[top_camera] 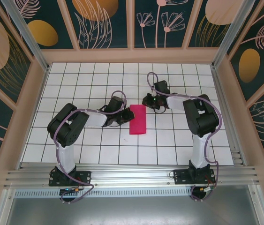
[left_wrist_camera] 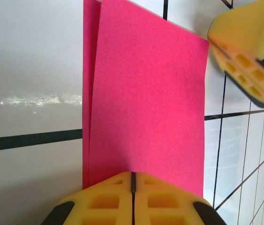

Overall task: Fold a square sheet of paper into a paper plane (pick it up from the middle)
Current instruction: Fold the square sheet of paper in half at the center of the table, then move the square sheet of paper to the center of the table.

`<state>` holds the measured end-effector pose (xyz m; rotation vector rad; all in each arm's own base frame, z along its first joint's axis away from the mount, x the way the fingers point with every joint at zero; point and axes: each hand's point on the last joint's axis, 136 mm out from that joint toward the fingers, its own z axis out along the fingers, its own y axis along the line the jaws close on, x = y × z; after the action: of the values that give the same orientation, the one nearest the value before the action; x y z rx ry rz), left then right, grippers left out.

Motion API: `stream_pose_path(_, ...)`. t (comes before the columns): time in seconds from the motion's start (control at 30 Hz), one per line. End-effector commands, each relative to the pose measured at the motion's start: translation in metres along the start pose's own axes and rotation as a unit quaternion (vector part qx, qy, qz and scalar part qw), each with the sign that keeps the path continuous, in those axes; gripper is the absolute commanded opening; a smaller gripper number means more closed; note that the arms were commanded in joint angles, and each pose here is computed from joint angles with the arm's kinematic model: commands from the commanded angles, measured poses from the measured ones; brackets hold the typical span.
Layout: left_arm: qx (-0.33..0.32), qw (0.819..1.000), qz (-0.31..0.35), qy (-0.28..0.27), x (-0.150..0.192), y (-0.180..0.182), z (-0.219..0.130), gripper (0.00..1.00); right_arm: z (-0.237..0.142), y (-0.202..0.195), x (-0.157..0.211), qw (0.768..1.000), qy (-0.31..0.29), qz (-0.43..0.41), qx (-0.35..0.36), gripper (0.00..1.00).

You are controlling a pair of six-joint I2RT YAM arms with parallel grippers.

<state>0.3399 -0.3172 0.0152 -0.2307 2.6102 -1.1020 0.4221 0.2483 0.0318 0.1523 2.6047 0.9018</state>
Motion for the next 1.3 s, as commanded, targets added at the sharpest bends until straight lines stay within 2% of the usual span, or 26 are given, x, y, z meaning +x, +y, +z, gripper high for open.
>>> stream_pose_path(0.0, -0.076, 0.996, -0.016, 0.036, 0.029, 0.050, 0.006, 0.08, 0.012, -0.019, 0.006, 0.999, 0.015, 0.013, 0.027, 0.12)
stream_pose_path(0.17, -0.075, 0.996, -0.016, 0.035, 0.028, 0.050, 0.005, 0.08, 0.007, -0.011, 0.002, 1.000, 0.016, 0.007, 0.019, 0.12)
stream_pose_path(0.4, -0.073, 0.997, -0.015, 0.032, 0.026, 0.047, 0.004, 0.08, -0.041, 0.028, -0.015, 0.999, -0.021, -0.025, -0.008, 0.15)
stream_pose_path(0.57, -0.070, 0.997, -0.017, 0.025, 0.023, 0.044, 0.002, 0.07, -0.050, 0.030, 0.024, 1.000, 0.006, -0.025, -0.011, 0.17)
stream_pose_path(0.8, -0.054, 0.998, -0.022, 0.011, 0.019, 0.034, -0.005, 0.08, -0.038, 0.022, 0.082, 0.998, 0.062, -0.018, -0.009, 0.16)
stream_pose_path(1.13, -0.013, 0.999, -0.017, -0.026, 0.006, 0.003, -0.031, 0.09, -0.017, 0.013, 0.116, 0.992, 0.117, -0.054, -0.009, 0.14)
stream_pose_path(1.27, -0.004, 0.999, -0.010, -0.048, -0.001, -0.009, -0.047, 0.13, -0.008, 0.027, 0.130, 0.982, 0.146, -0.116, -0.033, 0.14)
